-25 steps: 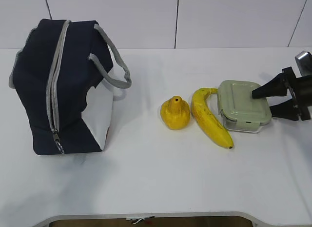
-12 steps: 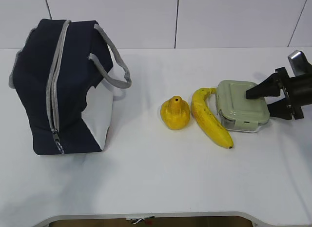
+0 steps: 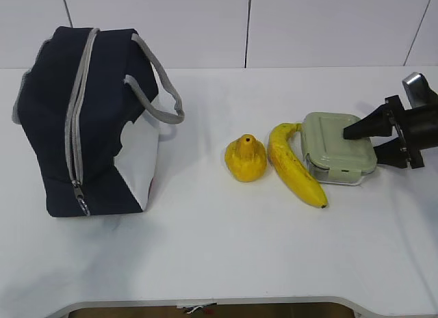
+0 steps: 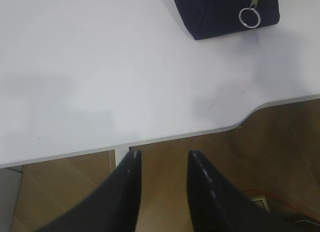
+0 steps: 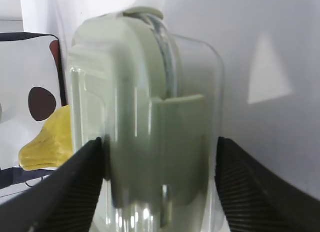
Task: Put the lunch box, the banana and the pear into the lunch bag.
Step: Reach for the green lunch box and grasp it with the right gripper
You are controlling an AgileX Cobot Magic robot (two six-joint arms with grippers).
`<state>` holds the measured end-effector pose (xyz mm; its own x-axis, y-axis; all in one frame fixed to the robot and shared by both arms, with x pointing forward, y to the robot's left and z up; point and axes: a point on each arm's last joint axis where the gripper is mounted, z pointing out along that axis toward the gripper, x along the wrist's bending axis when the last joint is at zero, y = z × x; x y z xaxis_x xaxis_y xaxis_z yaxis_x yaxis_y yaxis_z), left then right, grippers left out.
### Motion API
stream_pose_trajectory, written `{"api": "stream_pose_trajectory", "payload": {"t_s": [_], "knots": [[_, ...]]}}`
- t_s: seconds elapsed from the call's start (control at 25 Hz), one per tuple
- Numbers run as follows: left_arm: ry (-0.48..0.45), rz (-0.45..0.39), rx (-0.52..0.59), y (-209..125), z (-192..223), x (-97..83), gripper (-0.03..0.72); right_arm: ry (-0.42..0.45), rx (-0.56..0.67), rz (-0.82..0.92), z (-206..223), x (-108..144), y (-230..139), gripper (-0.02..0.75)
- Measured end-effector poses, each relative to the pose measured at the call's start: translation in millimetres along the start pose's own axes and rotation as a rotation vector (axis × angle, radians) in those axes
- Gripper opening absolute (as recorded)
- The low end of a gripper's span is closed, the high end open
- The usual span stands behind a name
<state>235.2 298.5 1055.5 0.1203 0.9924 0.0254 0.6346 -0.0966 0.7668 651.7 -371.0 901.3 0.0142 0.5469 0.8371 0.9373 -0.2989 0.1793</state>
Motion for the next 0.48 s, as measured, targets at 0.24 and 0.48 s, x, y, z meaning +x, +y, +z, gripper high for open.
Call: {"api": "stream_pose_trajectory", "payload": {"t_s": [0.24,0.48], "knots": [[0.000,0.000,0.000,0.0,0.0,0.0,0.244,0.011,0.001,0.000,-0.2,1.3,0.3,0.432],[0.000,0.000,0.002,-0.2,0.0,0.0,0.244,0.012,0.001,0.000,-0.2,1.4,0.3,0.399]]}}
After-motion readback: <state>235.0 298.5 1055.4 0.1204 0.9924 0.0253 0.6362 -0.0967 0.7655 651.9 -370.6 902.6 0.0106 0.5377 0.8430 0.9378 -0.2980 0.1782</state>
